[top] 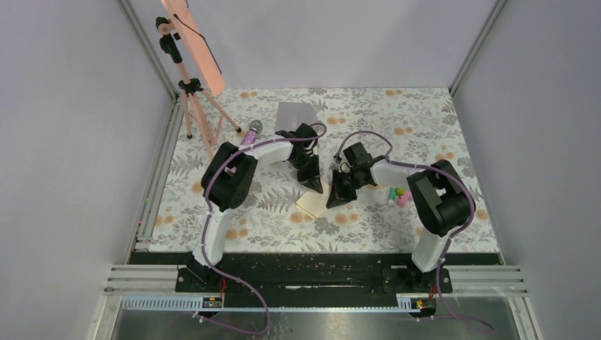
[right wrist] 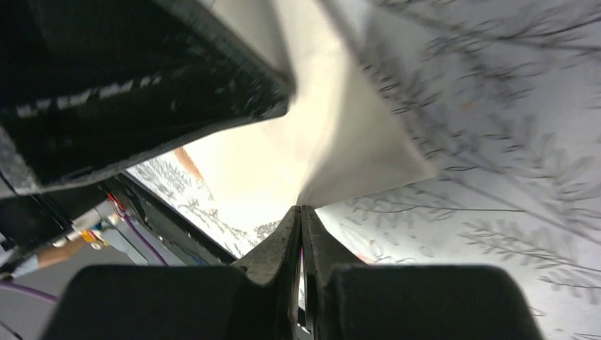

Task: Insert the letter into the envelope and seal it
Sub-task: Fold the letter.

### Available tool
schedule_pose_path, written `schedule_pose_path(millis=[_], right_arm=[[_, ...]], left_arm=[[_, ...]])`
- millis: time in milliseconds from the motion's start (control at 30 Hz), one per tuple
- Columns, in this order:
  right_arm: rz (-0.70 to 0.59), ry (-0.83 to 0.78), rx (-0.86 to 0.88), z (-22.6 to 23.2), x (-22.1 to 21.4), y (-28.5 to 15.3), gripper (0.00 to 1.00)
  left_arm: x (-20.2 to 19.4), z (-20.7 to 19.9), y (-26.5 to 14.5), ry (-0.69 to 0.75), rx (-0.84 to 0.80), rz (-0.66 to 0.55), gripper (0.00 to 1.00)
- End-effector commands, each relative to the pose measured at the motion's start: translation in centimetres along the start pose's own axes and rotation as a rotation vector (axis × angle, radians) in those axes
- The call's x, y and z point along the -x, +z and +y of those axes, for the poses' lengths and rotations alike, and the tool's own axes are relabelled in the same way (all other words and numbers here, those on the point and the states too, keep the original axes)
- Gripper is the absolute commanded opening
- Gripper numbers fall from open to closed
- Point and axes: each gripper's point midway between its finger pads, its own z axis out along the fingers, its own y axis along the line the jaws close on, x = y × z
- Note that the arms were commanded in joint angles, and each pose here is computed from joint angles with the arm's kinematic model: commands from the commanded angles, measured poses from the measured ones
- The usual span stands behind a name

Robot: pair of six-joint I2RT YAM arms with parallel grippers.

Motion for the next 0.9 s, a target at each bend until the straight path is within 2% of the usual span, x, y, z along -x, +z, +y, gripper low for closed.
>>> schedule_pose_path(millis=[0, 300, 567, 667, 767, 867], right_arm=[[0.021, -0.125, 0.045, 2.5, -0.7, -0.7, 0.07], [0.042, -0.137, 0.062, 2.8, -0.7, 0.5, 0.07], [-0.049, -0.159, 0.133, 4.9, -0.3, -0.8, 0.08], [-0.063, -0.090, 0.063, 3.0, 0.2, 0.8, 0.07], [-0.029, -0.014, -0.088, 0.3, 0.6, 2.2, 0.04], [-0.052, 0.017, -0.107, 0.6, 1.6, 2.1, 0.04]], left_arm=[[0.7, 2.7, 1.8, -0.005, 0.086, -0.023, 0.03], [0.7, 2.6, 1.9, -0.013, 0.072, -0.017, 0.03], [0.8, 2.8, 1.8, -0.023, 0.071, -0.026, 0.02], [1.9, 3.2, 1.1, -0.073, 0.058, -0.081, 0.01], [2.8, 3.9, 0.3, -0.141, 0.034, -0.126, 0.01], [3.1, 4.5, -0.1, -0.156, 0.038, -0.134, 0.01]])
